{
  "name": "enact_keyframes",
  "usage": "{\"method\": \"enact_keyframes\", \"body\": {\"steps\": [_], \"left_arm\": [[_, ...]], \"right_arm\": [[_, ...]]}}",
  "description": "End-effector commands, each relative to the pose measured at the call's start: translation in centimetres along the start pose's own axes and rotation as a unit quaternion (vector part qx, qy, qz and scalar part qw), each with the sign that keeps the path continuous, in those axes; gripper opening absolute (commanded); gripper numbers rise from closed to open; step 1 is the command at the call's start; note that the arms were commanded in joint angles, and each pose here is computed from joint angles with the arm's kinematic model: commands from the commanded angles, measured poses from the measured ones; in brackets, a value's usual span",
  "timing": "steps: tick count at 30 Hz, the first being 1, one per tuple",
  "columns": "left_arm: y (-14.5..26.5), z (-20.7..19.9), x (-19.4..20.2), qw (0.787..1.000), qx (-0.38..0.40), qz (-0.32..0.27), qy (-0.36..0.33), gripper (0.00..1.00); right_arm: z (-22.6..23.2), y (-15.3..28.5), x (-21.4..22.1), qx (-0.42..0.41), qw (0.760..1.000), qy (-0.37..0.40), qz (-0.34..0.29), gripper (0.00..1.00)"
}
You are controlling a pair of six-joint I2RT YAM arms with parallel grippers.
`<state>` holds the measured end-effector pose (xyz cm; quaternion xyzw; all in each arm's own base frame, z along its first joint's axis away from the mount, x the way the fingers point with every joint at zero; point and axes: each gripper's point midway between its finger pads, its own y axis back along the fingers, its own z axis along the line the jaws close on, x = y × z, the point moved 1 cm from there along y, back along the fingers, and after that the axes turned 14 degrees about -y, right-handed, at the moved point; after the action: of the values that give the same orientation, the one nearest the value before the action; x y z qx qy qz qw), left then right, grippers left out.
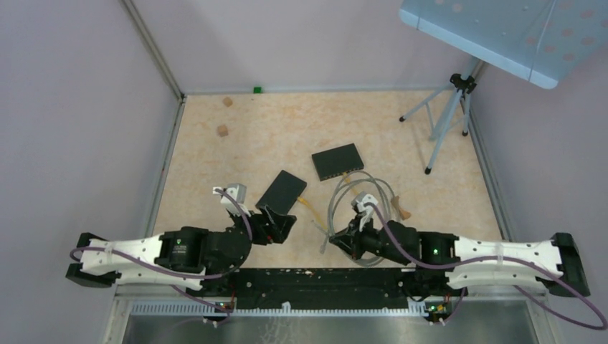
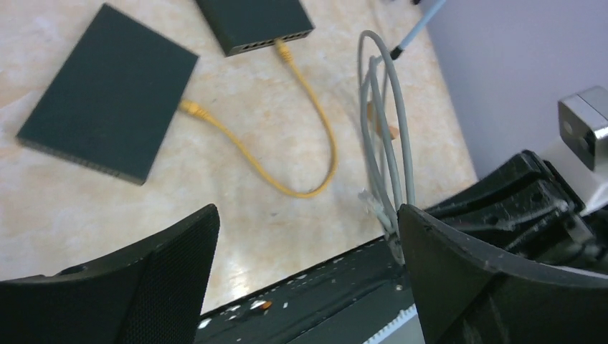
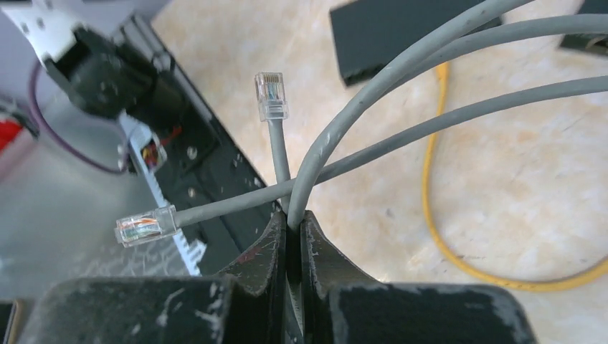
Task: Insert the plug into the switch port
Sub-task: Pick up the connector from the center of the board, then adjust the connector at the center of the board.
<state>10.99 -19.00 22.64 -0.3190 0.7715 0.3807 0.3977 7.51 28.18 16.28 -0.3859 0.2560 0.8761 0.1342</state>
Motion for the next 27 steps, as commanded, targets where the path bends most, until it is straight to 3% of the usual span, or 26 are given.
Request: {"method": "enact_keyframes", "body": {"steps": [1, 5, 8, 11, 14, 21, 27], "left_arm": [[0.4, -4.3, -3.7, 0.993, 0.097, -0.072, 0.002, 0.98], [1.2, -6.7, -4.9, 0.975, 0.181, -0.124, -0.03, 0.98], [1.0, -7.5, -4.9, 0.964, 0.204, -0.153, -0.072, 0.99], [0.4, -8.5, -4.4, 0.956, 0.211, -0.162, -0.12, 0.99], [0.1, -9.7, -4.5, 0.944, 0.224, -0.177, -0.165, 0.99], [0.8, -10.3, -7.5, 0.935, 0.222, -0.238, -0.143, 0.99], [3.5, -11.2, -8.9, 0.894, 0.292, -0.304, -0.15, 0.93]], "right_arm": [[-1.6, 1.6, -4.1, 0.035, 0.995, -0.007, -0.095, 0.0], [-4.2, 2.8, -6.2, 0.114, 0.983, -0.016, -0.143, 0.0], [-6.2, 3.6, -7.5, 0.189, 0.967, -0.023, -0.171, 0.0], [-6.2, 3.6, -8.6, 0.214, 0.96, -0.016, -0.178, 0.0], [-4.5, 3.0, -8.9, 0.168, 0.972, 0.013, -0.166, 0.0], [-1.7, 5.0, -10.2, 0.047, 0.976, 0.073, -0.2, 0.0], [-0.7, 8.5, -11.7, -0.014, 0.964, 0.093, -0.247, 0.0]]}}
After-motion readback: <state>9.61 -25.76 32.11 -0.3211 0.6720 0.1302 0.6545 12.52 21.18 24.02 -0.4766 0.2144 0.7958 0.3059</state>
